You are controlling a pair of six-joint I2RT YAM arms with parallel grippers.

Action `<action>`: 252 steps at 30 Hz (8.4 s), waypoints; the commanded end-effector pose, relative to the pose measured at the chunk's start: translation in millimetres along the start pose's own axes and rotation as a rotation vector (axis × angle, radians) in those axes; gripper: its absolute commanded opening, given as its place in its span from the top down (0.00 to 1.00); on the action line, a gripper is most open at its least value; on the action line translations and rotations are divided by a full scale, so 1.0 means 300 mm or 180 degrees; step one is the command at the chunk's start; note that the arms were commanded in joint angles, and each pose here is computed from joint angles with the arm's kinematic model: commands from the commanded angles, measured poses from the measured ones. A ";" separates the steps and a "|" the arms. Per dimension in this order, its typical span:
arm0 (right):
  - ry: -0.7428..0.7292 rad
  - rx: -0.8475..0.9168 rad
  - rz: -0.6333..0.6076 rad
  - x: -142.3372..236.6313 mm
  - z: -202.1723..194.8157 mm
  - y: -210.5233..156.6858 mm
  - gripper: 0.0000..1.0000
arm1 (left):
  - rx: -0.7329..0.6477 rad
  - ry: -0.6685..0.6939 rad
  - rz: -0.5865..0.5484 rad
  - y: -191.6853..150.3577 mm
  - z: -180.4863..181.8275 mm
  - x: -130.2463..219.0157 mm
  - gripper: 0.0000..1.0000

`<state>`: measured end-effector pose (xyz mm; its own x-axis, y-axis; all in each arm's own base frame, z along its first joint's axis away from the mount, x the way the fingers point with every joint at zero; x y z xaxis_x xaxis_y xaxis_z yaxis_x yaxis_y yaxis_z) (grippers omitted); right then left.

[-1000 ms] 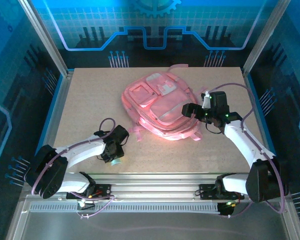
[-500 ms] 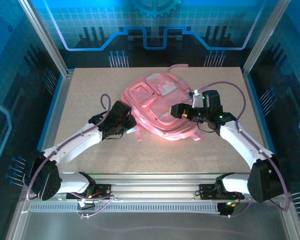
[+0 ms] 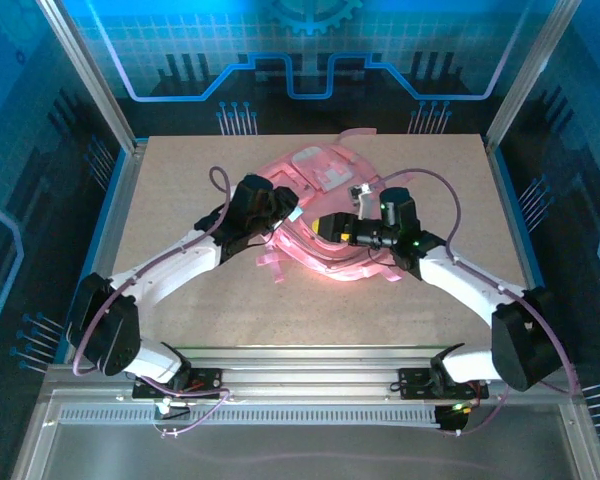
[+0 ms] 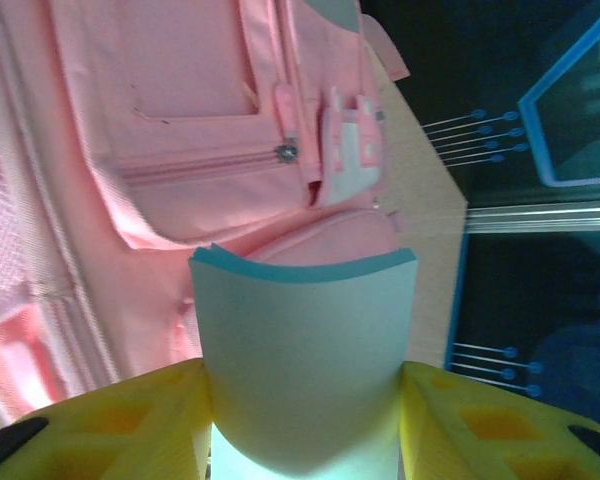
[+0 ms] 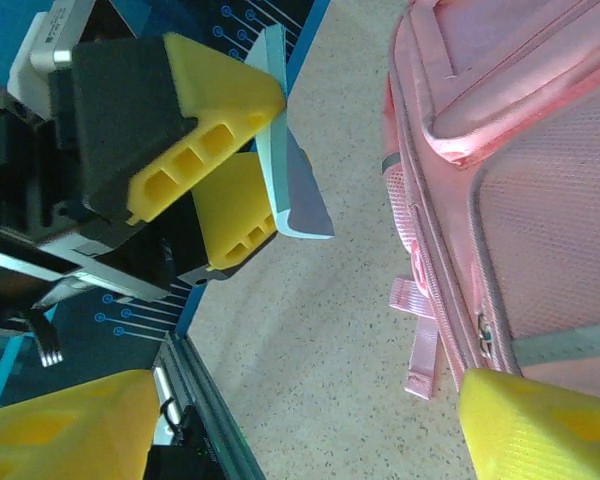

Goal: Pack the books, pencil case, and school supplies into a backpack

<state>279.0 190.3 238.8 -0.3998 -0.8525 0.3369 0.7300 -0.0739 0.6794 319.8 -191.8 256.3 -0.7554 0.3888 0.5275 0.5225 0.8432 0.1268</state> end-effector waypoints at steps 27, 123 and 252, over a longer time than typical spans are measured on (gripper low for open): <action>-0.0002 0.0405 -0.0310 -0.111 -0.005 0.054 1.00 | 0.0168 -0.0245 0.0284 -0.123 -0.022 -0.018 0.36; -0.1428 -0.1163 0.0146 0.187 -0.351 0.062 0.47 | -0.3279 0.0107 0.0638 -0.264 -0.282 -0.246 1.00; -0.1982 -0.0854 0.0101 0.143 -0.509 0.153 0.19 | -0.0791 -0.0129 0.1033 -0.222 0.125 -0.242 1.00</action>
<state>381.1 71.1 165.2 -0.5504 -0.4114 0.7265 0.8348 -0.2878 0.4694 328.4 -235.3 164.3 -0.5993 0.5226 0.6065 0.7495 0.6325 0.1956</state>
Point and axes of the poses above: each hand's point on the last joint's axis, 136 mm out from that joint toward the fingers, its own x axis back along the fingers, its own z axis along the line the jaws close on, y = z × x, the point moved 9 cm from there along x, back along the fingers, and after that the axes turned 11 degrees about x, right-handed, at the moved point
